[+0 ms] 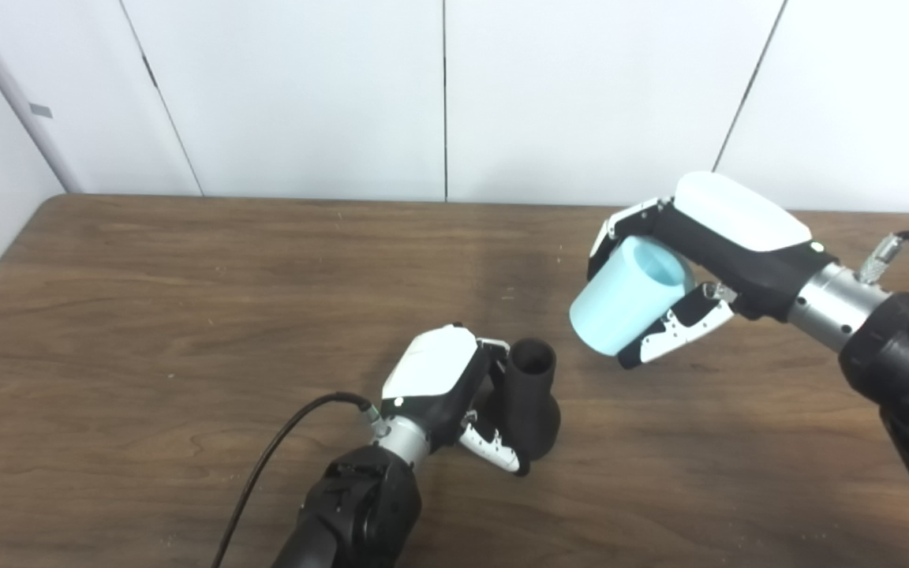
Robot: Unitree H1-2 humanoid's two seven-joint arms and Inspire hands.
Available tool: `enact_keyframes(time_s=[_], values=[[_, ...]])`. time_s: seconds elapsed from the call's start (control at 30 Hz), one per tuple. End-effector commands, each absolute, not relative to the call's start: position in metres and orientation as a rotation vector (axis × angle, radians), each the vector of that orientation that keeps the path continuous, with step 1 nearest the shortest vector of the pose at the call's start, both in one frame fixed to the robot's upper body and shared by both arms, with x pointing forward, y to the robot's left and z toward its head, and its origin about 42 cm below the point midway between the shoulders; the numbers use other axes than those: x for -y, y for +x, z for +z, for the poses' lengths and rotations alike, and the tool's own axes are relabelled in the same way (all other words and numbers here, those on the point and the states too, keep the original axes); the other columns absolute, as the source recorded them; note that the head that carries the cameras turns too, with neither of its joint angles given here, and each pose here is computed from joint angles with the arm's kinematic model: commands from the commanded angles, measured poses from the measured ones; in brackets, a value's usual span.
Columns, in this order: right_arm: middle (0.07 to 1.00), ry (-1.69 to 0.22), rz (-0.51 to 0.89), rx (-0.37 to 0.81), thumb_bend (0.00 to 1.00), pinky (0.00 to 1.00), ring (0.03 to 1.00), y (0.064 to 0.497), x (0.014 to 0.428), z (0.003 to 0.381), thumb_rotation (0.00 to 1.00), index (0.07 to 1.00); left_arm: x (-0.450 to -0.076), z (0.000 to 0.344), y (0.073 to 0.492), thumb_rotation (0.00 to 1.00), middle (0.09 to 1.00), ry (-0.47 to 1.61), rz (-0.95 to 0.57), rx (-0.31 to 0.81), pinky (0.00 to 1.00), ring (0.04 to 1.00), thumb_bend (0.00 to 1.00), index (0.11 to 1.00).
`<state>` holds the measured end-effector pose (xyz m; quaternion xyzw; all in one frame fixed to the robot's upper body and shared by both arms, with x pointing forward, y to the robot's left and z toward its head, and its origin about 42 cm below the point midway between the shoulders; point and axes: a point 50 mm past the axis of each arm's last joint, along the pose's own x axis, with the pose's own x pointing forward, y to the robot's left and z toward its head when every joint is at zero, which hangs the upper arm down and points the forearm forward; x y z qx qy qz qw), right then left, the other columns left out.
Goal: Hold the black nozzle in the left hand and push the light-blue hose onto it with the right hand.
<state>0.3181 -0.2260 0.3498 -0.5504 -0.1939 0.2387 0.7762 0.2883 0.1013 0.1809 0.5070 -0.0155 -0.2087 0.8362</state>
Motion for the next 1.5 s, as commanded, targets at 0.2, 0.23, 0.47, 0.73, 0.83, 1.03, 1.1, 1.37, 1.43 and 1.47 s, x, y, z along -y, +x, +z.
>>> enact_keyframes(time_s=[0.2,0.23,0.47,0.73,0.83,1.03,1.1,1.37,1.43,1.47], values=[[0.491,-1.185,0.504,0.477,0.50,0.33,0.419,0.322,0.216,0.352,0.00,0.502,-0.101,0.148,0.284,0.00,0.493,1.093,-0.575,-0.131,1.00,0.829,0.52,0.482],[0.491,-1.185,0.507,0.479,0.50,0.33,0.420,0.323,0.215,0.351,0.00,0.503,-0.101,0.148,0.284,0.00,0.493,1.094,-0.575,-0.131,1.00,0.830,0.52,0.482],[0.494,-1.171,0.523,0.483,0.50,0.32,0.421,0.326,0.209,0.345,0.00,0.507,-0.102,0.149,0.285,0.00,0.494,1.101,-0.576,-0.128,1.00,0.836,0.52,0.483],[0.493,-1.136,0.547,0.487,0.50,0.32,0.421,0.326,0.198,0.347,0.00,0.509,-0.102,0.150,0.285,0.00,0.493,1.108,-0.581,-0.123,1.00,0.822,0.52,0.483],[0.497,-1.131,0.560,0.483,0.50,0.32,0.420,0.327,0.198,0.348,0.00,0.511,-0.103,0.151,0.285,0.00,0.493,1.109,-0.583,-0.122,1.00,0.835,0.52,0.483],[0.502,-1.132,0.575,0.490,0.50,0.31,0.431,0.326,0.194,0.349,0.00,0.517,-0.101,0.150,0.284,0.00,0.493,1.110,-0.587,-0.120,1.00,0.835,0.52,0.482],[0.502,-1.133,0.577,0.492,0.50,0.31,0.431,0.326,0.193,0.349,0.00,0.517,-0.101,0.151,0.284,0.00,0.493,1.110,-0.588,-0.120,1.00,0.833,0.52,0.482],[0.500,-1.169,0.589,0.521,0.50,0.31,0.430,0.323,0.181,0.345,0.00,0.515,-0.100,0.153,0.283,0.00,0.493,1.106,-0.590,-0.118,1.00,0.828,0.52,0.482],[0.499,-1.175,0.594,0.530,0.50,0.31,0.430,0.324,0.178,0.344,0.00,0.515,-0.099,0.154,0.283,0.00,0.493,1.104,-0.590,-0.117,1.00,0.826,0.52,0.481],[0.499,-1.180,0.597,0.534,0.50,0.31,0.430,0.324,0.176,0.343,0.00,0.515,-0.100,0.154,0.283,0.00,0.493,1.103,-0.590,-0.117,1.00,0.823,0.52,0.481]])
